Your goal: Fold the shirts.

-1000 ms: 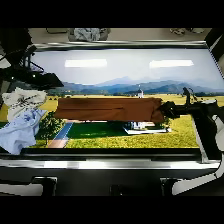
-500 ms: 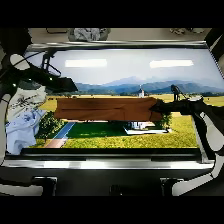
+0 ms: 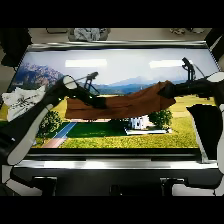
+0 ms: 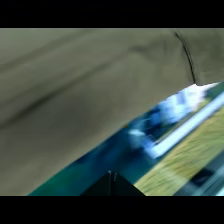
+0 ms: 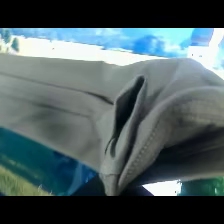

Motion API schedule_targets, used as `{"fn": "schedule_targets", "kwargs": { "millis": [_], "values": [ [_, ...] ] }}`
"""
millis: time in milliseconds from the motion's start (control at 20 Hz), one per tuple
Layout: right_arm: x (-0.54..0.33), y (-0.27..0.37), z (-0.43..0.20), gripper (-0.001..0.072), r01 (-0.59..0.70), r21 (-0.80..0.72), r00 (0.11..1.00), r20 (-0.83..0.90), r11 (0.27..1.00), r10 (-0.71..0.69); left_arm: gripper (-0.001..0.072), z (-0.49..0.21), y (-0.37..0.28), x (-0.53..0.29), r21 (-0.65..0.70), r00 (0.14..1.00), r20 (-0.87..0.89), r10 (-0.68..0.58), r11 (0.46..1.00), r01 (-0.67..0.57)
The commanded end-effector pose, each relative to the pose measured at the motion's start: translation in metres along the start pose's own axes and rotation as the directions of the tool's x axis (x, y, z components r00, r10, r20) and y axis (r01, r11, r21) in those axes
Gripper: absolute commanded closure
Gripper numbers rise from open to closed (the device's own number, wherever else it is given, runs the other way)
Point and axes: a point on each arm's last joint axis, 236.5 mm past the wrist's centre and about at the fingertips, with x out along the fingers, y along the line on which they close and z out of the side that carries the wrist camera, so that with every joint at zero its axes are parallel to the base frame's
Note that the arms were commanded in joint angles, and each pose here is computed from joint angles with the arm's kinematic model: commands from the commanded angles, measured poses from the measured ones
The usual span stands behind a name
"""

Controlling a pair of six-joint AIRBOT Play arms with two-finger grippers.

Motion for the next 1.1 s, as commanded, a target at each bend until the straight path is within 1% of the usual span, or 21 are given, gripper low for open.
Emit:
{"fn": "schedule_targets", "kwargs": {
  "millis": [0, 150, 350, 500, 650, 750, 900, 950, 1050],
  "values": [
    [-0.043, 0.026, -0.009, 0.0674, 0.066, -0.023, 0.997, -0.04, 0.998, -0.067, 0.0677, 0.002, -0.053, 0.06, -0.089, 0.985, 0.034, -0.172, 0.981, 0.174],
    [-0.067, 0.041, -0.029, 0.0674, 0.106, -0.04, 0.989, -0.095, 0.994, -0.11, 0.0677, 0.006, -0.082, 0.089, -0.151, 0.964, 0.078, -0.252, 0.953, 0.262],
    [-0.097, 0.058, -0.042, 0.0674, 0.164, -0.06, 0.981, -0.094, 0.985, -0.17, 0.0677, 0.009, -0.097, 0.112, -0.15, 0.956, 0.066, -0.284, 0.945, 0.291],
    [-0.114, 0.075, -0.042, 0.0674, 0.18, -0.059, 0.982, -0.049, 0.982, -0.183, 0.0677, 0.005, -0.108, 0.134, -0.195, 0.949, 0.039, -0.313, 0.929, 0.314],
    [-0.125, 0.085, -0.04, 0.0674, 0.193, -0.052, 0.981, -0.007, 0.98, -0.194, 0.0677, -0.011, -0.141, 0.154, -0.263, 0.91, -0.006, -0.414, 0.879, 0.398],
    [-0.125, 0.084, -0.038, 0.0674, 0.195, -0.049, 0.981, 0.002, 0.98, -0.195, 0.0677, -0.02, -0.16, 0.167, -0.261, 0.893, -0.023, -0.45, 0.865, 0.429],
    [-0.123, 0.08, -0.028, 0.0674, 0.205, -0.029, 0.978, 0.037, 0.978, -0.204, 0.068, -0.013, -0.15, 0.16, -0.203, 0.894, -0.023, -0.447, 0.878, 0.433],
    [-0.117, 0.079, -0.028, 0.0674, 0.197, -0.028, 0.98, 0.022, 0.98, -0.196, 0.0681, -0.006, -0.129, 0.149, -0.182, 0.913, -0.031, -0.406, 0.901, 0.395],
    [-0.094, 0.086, -0.025, 0.0674, 0.157, -0.046, 0.988, -0.005, 0.987, -0.157, 0.0681, 0.009, -0.078, 0.108, -0.111, 0.958, -0.044, -0.284, 0.954, 0.278]
  ]
}}
